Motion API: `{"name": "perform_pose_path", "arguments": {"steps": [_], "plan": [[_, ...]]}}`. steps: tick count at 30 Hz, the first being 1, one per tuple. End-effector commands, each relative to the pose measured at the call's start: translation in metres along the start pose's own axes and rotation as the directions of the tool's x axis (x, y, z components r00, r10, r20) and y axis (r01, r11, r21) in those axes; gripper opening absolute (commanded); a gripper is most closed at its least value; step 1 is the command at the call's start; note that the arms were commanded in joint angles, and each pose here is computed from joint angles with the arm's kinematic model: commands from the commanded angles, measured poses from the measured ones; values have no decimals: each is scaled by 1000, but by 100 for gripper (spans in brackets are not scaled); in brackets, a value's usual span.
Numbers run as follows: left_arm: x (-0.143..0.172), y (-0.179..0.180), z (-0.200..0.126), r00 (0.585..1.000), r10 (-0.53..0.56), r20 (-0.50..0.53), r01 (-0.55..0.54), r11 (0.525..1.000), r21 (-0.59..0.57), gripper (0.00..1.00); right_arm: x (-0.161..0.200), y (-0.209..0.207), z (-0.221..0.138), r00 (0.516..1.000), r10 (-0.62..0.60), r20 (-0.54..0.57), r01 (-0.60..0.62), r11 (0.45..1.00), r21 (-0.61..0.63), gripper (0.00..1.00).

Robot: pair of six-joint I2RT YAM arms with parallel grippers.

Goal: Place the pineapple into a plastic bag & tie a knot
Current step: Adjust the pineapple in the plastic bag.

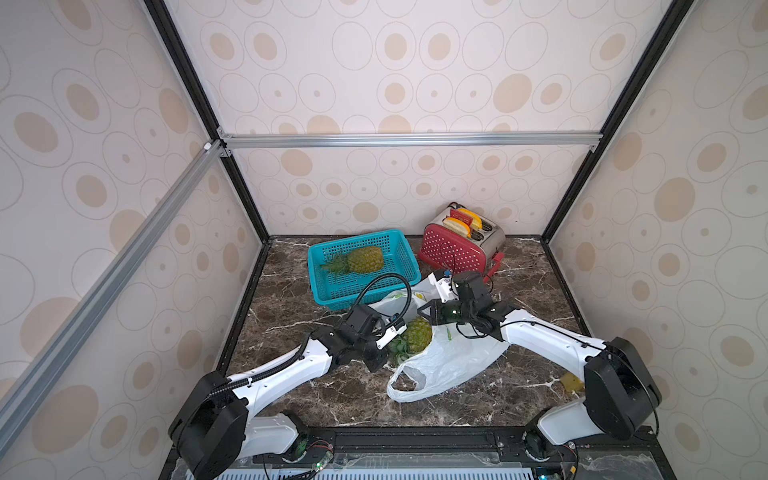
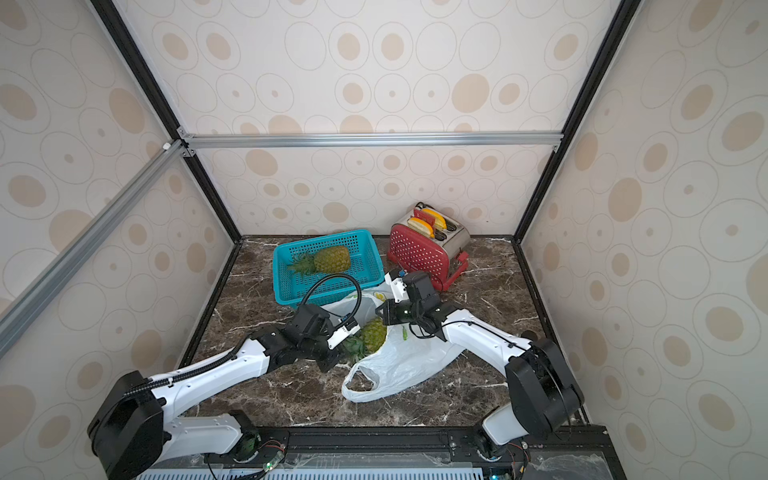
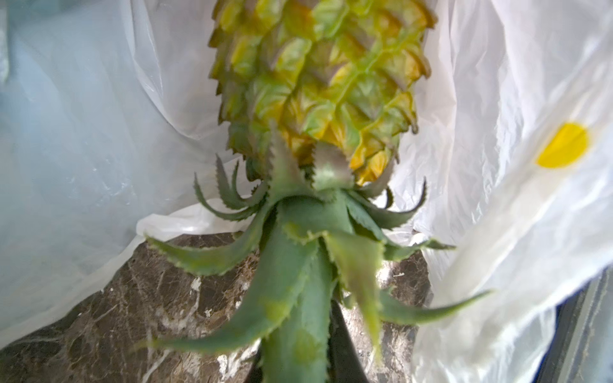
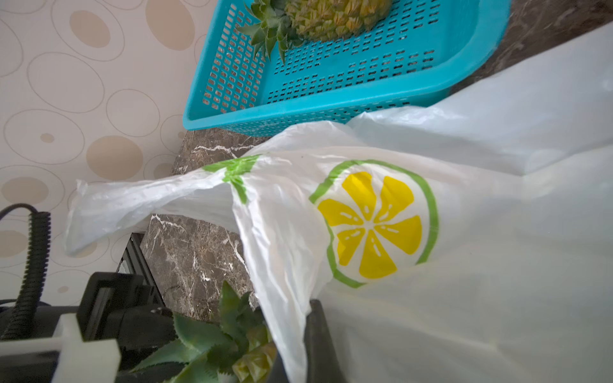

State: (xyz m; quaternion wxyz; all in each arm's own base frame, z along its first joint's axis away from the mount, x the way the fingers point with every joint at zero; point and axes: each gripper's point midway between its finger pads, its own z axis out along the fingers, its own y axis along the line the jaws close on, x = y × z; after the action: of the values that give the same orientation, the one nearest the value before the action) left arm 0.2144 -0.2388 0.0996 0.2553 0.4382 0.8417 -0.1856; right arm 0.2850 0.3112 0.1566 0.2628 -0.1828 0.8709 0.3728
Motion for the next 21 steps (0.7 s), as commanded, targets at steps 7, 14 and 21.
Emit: {"name": "perform_pose_path", "arguments": {"steps": [7,14,21], "plan": [[-2,8,-43,996,28,-87,-36,996,-86,0,2,-9,-14,999,-39,-24,41,995,89,0],[-27,-15,-57,999,28,16,-29,999,35,0,0,-1,-7,999,-41,-26,42,999,31,0],[-66,-17,-41,990,-60,125,49,994,93,0,-6,13,-7,1000,-30,-4,30,999,-38,0]]}}
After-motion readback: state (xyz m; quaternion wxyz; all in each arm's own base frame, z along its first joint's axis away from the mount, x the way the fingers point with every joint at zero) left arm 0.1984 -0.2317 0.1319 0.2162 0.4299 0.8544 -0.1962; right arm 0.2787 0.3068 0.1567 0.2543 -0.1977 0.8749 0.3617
